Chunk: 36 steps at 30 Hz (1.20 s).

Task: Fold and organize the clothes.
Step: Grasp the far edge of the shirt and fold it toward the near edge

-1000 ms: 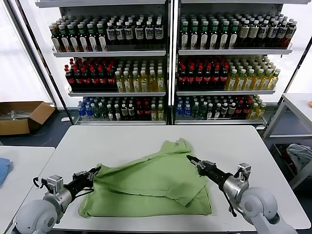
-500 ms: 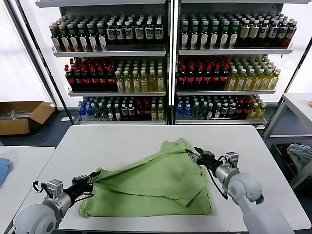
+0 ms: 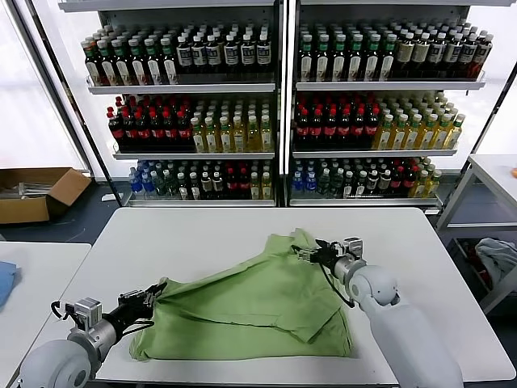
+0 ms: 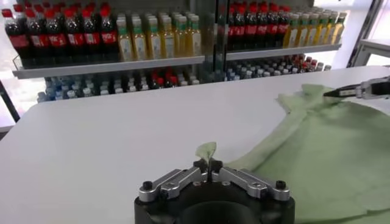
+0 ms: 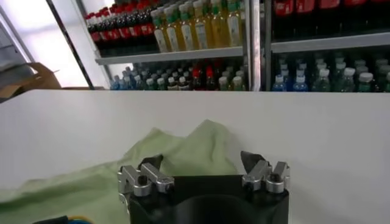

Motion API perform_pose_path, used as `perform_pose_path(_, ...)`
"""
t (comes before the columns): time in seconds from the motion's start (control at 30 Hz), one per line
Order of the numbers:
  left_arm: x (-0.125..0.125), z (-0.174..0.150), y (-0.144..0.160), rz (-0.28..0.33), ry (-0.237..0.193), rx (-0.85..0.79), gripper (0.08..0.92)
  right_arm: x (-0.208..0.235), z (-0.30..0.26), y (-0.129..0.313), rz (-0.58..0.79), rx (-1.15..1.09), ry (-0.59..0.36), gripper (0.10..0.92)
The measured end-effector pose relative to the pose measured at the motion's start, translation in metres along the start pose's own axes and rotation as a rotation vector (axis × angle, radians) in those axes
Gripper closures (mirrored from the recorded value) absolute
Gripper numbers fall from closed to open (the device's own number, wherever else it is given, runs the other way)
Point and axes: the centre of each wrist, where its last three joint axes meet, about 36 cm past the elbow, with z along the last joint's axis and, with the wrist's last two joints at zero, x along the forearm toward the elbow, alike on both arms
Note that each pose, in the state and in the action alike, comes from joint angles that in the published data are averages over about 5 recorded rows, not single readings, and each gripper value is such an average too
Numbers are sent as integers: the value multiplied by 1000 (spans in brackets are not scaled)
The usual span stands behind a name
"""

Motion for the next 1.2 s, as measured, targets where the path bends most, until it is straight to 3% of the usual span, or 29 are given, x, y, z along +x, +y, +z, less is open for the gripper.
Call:
perform_pose_path(0.33, 1, -2, 0, 7, -11, -1, 911, -18, -2, 4, -13, -22, 23, 515)
perform_pose_path(0.77, 0, -1, 2, 6, -15, 0, 911, -10, 0, -3, -47, -61, 16, 882)
perform_pose_path(0.87, 0, -1, 3, 5, -16, -1, 911, -5, 1, -6, -56, -69, 8, 917)
perform_pose_path(1.2, 3, -2, 3, -5, -26, 5, 911, 31, 1, -12, -104, -91, -63, 916)
